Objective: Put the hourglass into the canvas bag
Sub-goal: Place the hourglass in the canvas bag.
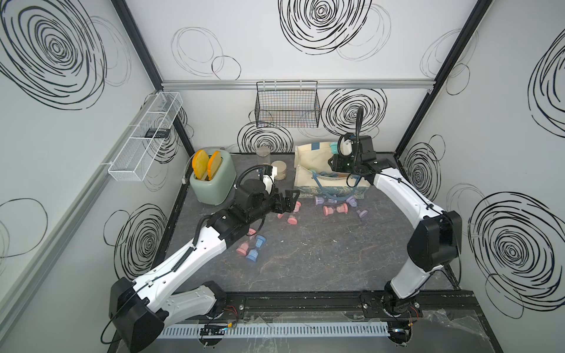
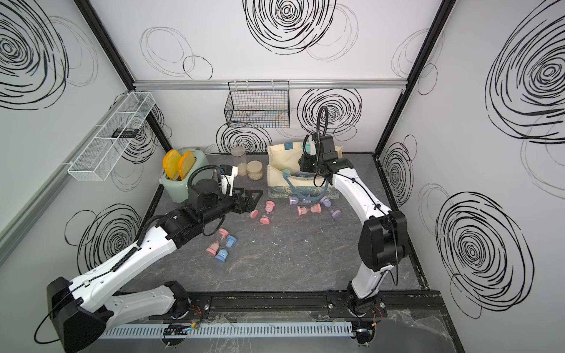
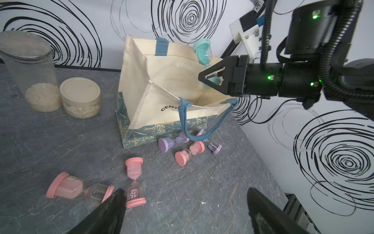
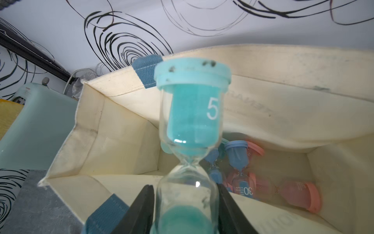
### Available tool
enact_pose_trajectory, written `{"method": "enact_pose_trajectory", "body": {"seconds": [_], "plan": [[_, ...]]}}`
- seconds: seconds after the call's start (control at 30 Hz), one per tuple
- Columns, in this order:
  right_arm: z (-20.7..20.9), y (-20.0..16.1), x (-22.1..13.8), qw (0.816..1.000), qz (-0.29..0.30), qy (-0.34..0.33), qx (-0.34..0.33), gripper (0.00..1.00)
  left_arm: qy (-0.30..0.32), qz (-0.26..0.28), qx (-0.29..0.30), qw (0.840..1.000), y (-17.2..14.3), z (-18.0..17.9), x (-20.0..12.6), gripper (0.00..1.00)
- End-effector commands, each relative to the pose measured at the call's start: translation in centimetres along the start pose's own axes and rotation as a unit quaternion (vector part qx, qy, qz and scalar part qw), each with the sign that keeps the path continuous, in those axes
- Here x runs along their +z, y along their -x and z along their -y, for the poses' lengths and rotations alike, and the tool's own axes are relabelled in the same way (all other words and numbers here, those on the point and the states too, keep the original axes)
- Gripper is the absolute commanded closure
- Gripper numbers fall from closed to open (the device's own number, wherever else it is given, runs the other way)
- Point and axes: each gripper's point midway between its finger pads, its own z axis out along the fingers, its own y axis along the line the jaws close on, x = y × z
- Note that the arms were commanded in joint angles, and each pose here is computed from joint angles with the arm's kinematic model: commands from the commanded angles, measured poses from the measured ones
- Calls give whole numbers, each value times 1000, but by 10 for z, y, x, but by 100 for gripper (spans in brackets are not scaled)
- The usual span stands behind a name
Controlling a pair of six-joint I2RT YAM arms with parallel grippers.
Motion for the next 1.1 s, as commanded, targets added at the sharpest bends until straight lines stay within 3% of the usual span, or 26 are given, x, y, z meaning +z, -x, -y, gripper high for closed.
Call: {"method": "enact_pose_trajectory", "body": {"seconds": [0.0,0.23,0.6,1.07], "plan": [[-5,-4,11,1000,-18,10,-11,73,-9,22,-2,1000,12,2,0,4],[14,-34,47,998,-58,-24,-11,72,-2,17,-5,1000,8,-6,2,4],[39,-67,78,990,-118,-71,-11,61,1,19,-9,1000,9,-9,2,4],[16,-27,42,997,-61,-37,-18,33,6,24,-11,1000,12,-10,-7,4]]}}
